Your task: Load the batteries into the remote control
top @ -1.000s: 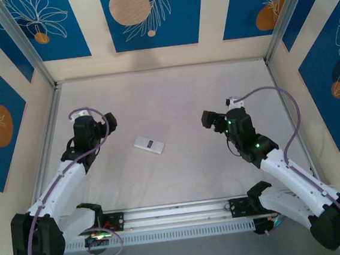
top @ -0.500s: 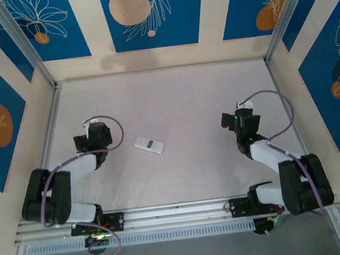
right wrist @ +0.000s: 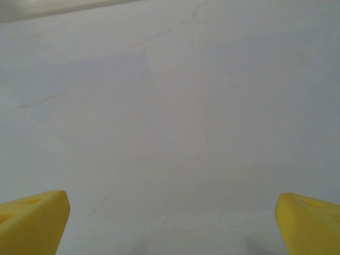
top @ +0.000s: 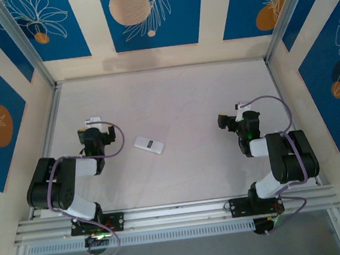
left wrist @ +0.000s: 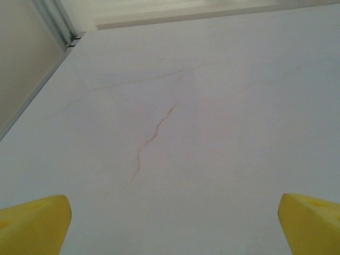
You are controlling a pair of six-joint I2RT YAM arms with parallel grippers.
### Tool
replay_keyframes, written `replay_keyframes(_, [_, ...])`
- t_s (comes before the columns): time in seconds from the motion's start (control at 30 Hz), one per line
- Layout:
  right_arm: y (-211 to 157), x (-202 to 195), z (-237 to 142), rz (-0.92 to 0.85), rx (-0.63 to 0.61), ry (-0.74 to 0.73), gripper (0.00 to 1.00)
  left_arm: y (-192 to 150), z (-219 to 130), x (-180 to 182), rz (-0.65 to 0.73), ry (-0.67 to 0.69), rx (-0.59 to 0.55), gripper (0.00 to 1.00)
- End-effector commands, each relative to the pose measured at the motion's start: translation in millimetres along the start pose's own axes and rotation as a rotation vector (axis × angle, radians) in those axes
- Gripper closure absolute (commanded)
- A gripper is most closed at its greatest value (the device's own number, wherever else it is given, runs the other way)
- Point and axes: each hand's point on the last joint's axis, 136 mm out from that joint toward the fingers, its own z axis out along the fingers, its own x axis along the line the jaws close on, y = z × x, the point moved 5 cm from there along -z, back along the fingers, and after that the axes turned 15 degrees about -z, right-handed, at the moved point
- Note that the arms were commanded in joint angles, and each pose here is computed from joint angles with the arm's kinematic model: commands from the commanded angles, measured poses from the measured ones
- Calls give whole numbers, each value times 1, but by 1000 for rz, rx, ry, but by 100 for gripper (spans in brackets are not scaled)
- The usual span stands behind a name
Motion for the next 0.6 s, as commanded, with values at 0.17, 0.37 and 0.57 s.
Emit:
replay_keyframes(0.17, [24,2,2,-43,-81,10,1,5,0,-4,-6,-65,-57,0])
replay_keyframes(0.37, [24,2,2,-43,-84,11,1,5,-1,-4,-2,-67,-58,0])
replay_keyframes(0.57, [24,1,3,-40,-81,16,1,5,0,-4,-1,-67,-61,0])
